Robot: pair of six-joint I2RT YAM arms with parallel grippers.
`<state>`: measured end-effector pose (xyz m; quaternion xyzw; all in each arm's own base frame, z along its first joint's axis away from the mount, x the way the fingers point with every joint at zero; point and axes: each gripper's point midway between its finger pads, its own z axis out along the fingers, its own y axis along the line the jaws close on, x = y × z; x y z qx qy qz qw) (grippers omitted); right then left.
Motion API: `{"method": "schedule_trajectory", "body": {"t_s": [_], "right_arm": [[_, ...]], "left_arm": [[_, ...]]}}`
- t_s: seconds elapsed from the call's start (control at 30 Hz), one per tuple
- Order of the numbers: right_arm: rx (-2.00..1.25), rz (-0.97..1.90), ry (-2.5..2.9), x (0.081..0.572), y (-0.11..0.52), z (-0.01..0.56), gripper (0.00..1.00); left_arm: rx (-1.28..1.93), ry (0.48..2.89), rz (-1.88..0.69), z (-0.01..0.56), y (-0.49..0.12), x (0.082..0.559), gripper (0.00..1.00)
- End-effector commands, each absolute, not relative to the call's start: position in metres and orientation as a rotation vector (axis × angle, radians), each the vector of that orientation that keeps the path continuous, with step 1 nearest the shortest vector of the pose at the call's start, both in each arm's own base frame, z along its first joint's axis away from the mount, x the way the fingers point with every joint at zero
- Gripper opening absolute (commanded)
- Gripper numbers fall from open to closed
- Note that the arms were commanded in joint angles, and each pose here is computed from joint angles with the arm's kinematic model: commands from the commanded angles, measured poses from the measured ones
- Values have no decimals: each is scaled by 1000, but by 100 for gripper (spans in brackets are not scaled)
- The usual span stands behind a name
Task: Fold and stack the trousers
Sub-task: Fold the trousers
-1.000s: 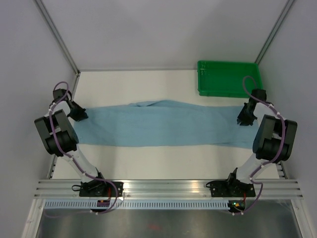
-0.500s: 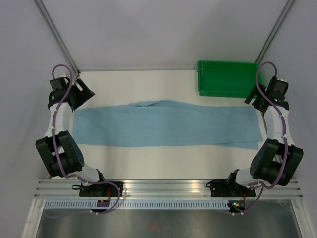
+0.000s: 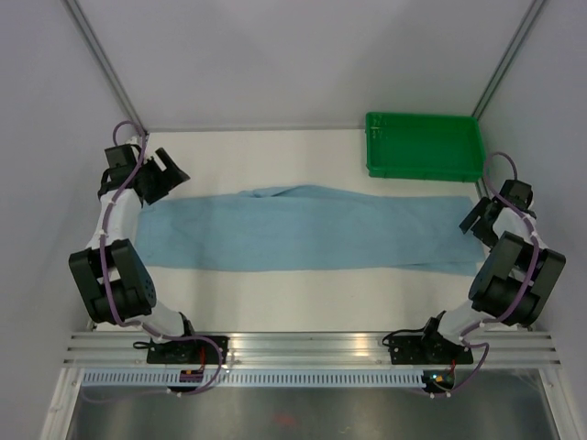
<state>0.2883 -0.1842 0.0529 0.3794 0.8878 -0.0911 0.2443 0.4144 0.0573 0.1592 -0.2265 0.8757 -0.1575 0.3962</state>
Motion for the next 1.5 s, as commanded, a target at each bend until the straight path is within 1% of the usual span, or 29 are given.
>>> {"method": "schedule_trajectory", "body": {"t_s": [0.0, 0.07, 0.23, 0.4, 0.53, 0.57, 0.63, 0.67, 0.7, 0.77, 0.8, 0.87, 0.9, 1.0, 1.1, 1.27, 1.37, 1.47], "right_arm": [[1026, -230, 2418, 297, -188, 37, 85], [1031, -224, 2419, 300, -189, 29, 83], [1051, -269, 2456, 297, -195, 11, 81], [1086, -266, 2536, 281, -186, -15, 81], [1099, -178, 2572, 277, -171, -32, 70], [1104, -162, 2574, 276, -169, -35, 64], [1111, -126, 2578, 274, -163, -40, 56], [1111, -112, 2584, 273, -160, -40, 46], [1102, -92, 2588, 273, -157, -41, 42], [1103, -92, 2595, 273, -156, -41, 26], [1100, -94, 2598, 273, -157, -40, 24], [1097, -90, 2616, 271, -156, -41, 7], [1094, -95, 2617, 271, -157, -41, 0], [1078, -104, 2606, 272, -159, -35, 0], [1052, -121, 2572, 276, -163, -18, 0], [918, -108, 2447, 308, -161, 47, 0], [747, -125, 2432, 327, -132, 76, 0], [623, -72, 2440, 336, -100, 86, 0]], "left_arm": [[-518, 2216, -450, 171, 44, 424, 88], [-513, 2236, -456, 167, 39, 421, 88], [-497, 2263, -447, 165, 36, 413, 88], [-496, 2269, -406, 166, 40, 408, 88], [-495, 2270, -401, 168, 41, 408, 88], [-496, 2270, -398, 168, 41, 409, 88], [-496, 2270, -399, 170, 41, 409, 88], [-495, 2269, -399, 171, 41, 409, 88], [-495, 2266, -395, 172, 42, 409, 88], [-493, 2265, -394, 173, 42, 409, 88], [-494, 2265, -392, 173, 42, 409, 88], [-495, 2266, -389, 173, 43, 408, 88], [-493, 2267, -390, 173, 42, 407, 88], [-491, 2264, -391, 174, 42, 407, 88], [-492, 2261, -392, 175, 41, 407, 88], [-508, 2251, -393, 178, 42, 408, 88], [-519, 2247, -392, 179, 43, 407, 88], [-519, 2243, -384, 180, 43, 406, 88]]}}
